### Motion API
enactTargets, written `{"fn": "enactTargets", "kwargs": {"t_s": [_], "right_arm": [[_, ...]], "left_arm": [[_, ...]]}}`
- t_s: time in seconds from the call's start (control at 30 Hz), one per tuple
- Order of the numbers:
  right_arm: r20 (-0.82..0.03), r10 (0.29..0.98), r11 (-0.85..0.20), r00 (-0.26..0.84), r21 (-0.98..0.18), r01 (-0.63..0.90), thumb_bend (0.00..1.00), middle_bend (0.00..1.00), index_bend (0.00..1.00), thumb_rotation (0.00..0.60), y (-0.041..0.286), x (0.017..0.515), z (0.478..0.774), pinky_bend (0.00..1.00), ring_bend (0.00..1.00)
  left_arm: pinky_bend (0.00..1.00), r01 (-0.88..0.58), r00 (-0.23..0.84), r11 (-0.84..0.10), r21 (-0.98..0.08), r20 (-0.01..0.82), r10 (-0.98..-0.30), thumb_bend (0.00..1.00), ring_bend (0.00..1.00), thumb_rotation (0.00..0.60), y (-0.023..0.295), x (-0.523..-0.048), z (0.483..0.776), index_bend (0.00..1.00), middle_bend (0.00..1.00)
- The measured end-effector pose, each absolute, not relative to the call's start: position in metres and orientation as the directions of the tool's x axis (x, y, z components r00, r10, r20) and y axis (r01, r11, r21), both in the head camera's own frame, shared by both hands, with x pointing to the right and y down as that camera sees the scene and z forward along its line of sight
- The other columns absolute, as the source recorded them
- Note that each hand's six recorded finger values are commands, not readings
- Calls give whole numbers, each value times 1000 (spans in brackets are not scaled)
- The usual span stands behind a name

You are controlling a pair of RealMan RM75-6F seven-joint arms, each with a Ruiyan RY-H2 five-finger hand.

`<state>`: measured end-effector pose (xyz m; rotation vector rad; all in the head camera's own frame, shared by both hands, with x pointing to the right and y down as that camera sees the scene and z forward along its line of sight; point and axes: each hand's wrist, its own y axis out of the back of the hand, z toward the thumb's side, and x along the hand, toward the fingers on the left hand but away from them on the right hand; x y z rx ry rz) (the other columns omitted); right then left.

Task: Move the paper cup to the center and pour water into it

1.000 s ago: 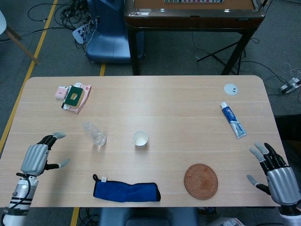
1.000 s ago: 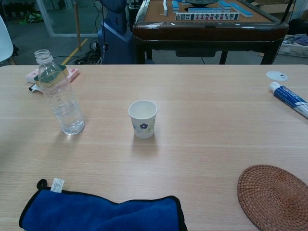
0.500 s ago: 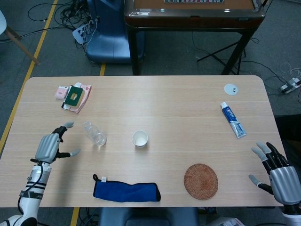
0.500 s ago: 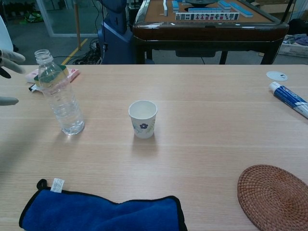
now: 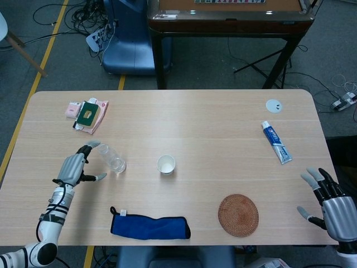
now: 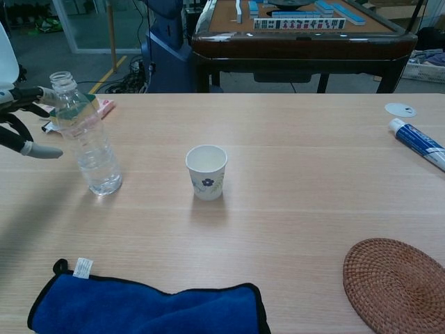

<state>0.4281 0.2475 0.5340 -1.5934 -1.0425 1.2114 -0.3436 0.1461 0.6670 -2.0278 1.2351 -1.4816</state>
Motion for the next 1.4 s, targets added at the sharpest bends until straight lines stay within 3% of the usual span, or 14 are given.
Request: {"fn": "enactTargets", "kwargs": {"t_s": [0.47, 0.8, 1.4], "right_arm": [[-264, 948, -287, 178, -951, 118, 0, 137, 196, 600, 247, 429, 534, 294, 64], [-264, 948, -287, 177, -950, 120, 0, 137, 196, 600, 247, 430, 533, 294, 64], [-262, 949, -285, 177, -951, 121, 0, 137, 196, 600, 248, 431, 532, 294, 64]], "left_arm": [[288, -460, 61, -591, -663, 641, -765, 89, 113, 600, 142, -330, 684, 76, 63], [258, -528, 68, -615, -585, 693, -718, 80, 112, 600, 142, -318, 697, 80, 61], [256, -578, 24, -595, -558, 717, -697, 63, 112, 600, 140, -309, 715, 139, 67]]}}
